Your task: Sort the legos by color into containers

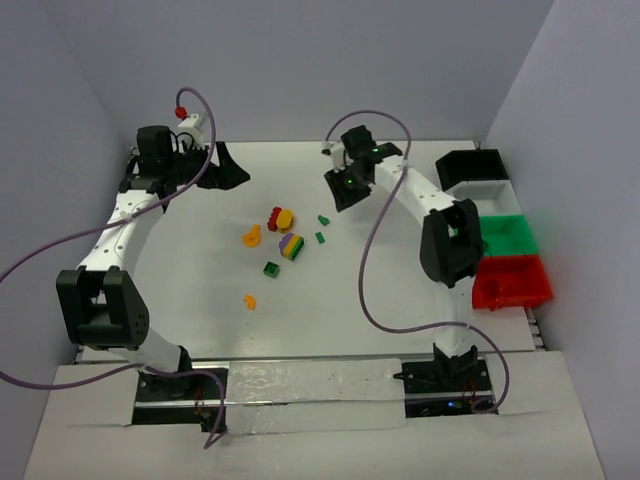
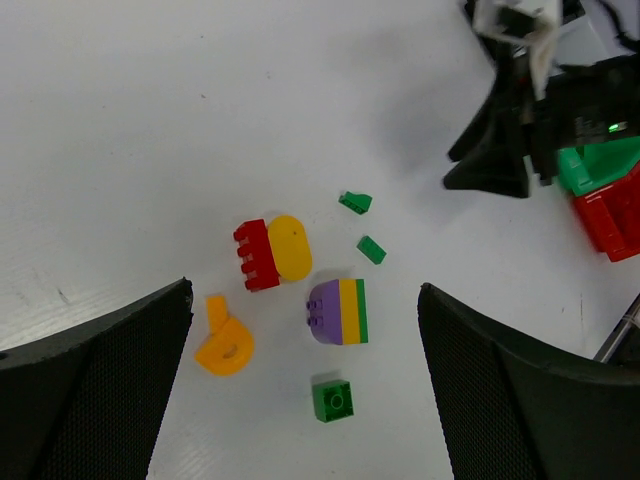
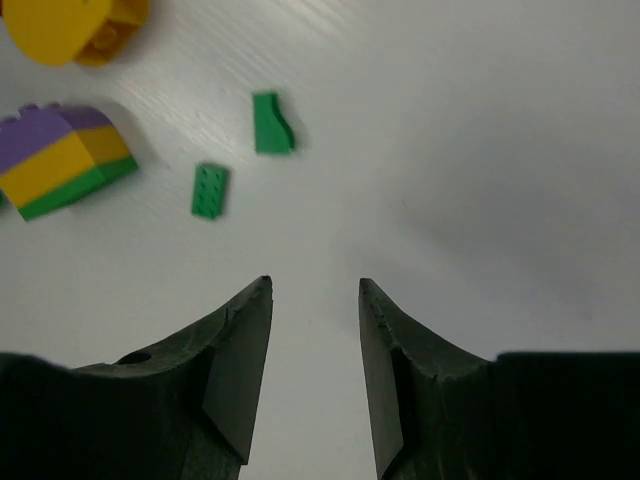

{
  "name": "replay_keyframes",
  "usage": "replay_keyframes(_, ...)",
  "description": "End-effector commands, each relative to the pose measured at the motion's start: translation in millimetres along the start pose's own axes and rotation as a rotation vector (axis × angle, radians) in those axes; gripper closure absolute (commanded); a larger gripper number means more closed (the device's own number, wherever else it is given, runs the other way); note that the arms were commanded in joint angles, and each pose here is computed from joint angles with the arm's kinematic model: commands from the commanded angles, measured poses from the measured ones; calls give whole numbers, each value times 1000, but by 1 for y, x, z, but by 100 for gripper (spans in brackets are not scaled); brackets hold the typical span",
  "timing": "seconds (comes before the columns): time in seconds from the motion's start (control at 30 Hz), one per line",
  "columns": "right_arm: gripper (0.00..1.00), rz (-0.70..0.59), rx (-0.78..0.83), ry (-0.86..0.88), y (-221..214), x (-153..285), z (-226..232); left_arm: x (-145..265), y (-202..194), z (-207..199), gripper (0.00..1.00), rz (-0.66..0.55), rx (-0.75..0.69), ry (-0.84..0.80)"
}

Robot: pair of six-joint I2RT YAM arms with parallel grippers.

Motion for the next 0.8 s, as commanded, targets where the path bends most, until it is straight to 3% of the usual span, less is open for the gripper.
replay_keyframes(0.0,52,-28,4,2,34,-23,18,9,12,-10,1,-51,-38,-36)
replay_keyframes(0.37,52,32,52,15,32,-83,31,5,8,-1,1,-36,-35,-15)
replay_keyframes(0.77,51,69,81,35,24,-114,34,3,5,3,1,-29,-28,-6)
Point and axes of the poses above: each gripper's point midway between its finger pads, its own x axis back along the fingers, its own z axis along the line the jaws close on, y = z × x, the point moved 7 cm from there along x, back along the fingers, and after that the axes turned 4 degrees about x, right-handed, at the moved point
